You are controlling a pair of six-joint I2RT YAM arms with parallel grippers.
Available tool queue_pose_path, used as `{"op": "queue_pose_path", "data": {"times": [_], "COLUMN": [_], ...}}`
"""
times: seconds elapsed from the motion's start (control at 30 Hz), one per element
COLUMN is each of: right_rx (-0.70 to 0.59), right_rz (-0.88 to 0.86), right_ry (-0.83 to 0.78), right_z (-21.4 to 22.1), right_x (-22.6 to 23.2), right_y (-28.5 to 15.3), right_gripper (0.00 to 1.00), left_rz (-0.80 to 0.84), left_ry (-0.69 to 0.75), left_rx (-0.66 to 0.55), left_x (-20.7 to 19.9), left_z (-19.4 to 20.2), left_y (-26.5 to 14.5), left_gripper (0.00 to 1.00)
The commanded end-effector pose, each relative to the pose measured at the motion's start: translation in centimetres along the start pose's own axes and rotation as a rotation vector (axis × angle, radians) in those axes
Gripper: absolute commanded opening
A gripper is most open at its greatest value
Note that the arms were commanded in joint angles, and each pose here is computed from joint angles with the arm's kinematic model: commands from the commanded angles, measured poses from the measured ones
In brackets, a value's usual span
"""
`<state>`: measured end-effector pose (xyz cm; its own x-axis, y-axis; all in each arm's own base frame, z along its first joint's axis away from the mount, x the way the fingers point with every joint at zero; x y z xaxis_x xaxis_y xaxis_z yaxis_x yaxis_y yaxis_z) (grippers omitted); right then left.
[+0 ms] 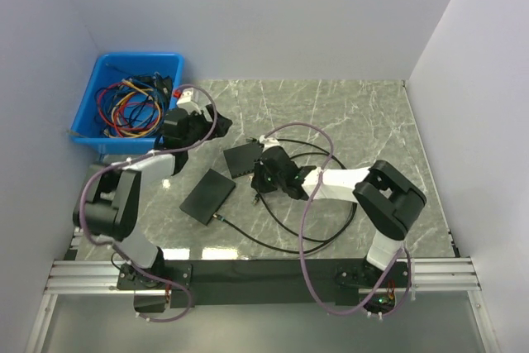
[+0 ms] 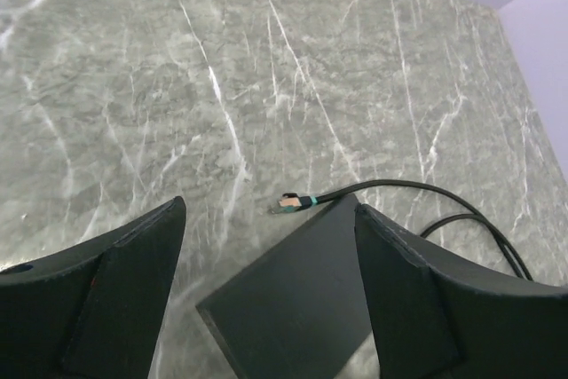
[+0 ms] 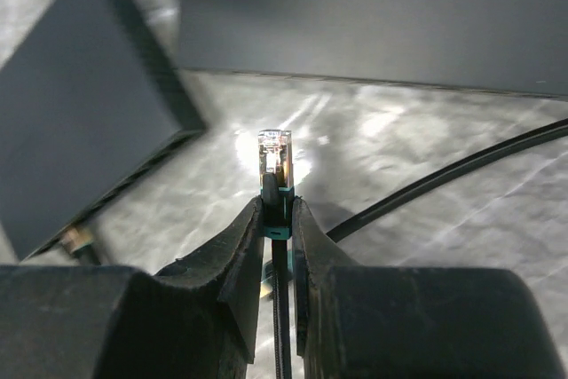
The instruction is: Insert the plug into the switch port
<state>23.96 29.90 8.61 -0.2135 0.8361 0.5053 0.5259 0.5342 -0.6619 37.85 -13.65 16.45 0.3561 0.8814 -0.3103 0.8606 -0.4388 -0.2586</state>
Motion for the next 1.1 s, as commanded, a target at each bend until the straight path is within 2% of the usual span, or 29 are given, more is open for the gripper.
{"op": "queue_pose_path", "data": {"times": [0.0,0.37,0.57,1.07], "right_rx": [-0.042,-0.061,-0.054,-0.123], "right_rz": [-0.045,0.034,0.070,0.093], "right_ry": [0.060,0.118,0.148,0.090], "right_z": [-1.8,-3.3,-3.6,-7.9], "right_x": [0.2,-2.9,-4.2,-2.4], "right_y": [0.6,1.9,2.7,4.5], "right_gripper": [0.00,0.00,0.00,0.00], "left_rz": [0.092,0.193,0.228,0.258], "left_ry": [0.009,-0.061,-0.084,-0.132], "left_rx": [-0.057,0.028,0.049,0.084], "left_x": [0.0,0.8,0.6,0.0], "left_z": [-1.0,2.9,4.1,5.2], "left_y": [1.8,4.8,4.7,3.1], "left_gripper": [0.81,0.79,0.78,0.76]}}
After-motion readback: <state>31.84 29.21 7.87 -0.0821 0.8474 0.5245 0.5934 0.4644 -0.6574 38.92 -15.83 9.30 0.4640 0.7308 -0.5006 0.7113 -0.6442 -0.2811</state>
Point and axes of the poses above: each gripper's point midway between its finger pads, its own y axis out along the fingers, its own x axis along the line the jaws close on, z = x × y, the point moved 7 cm from there along -y, back along the fingers, and after that the axes turned 13 degrees about y, right-handed, at the moved point
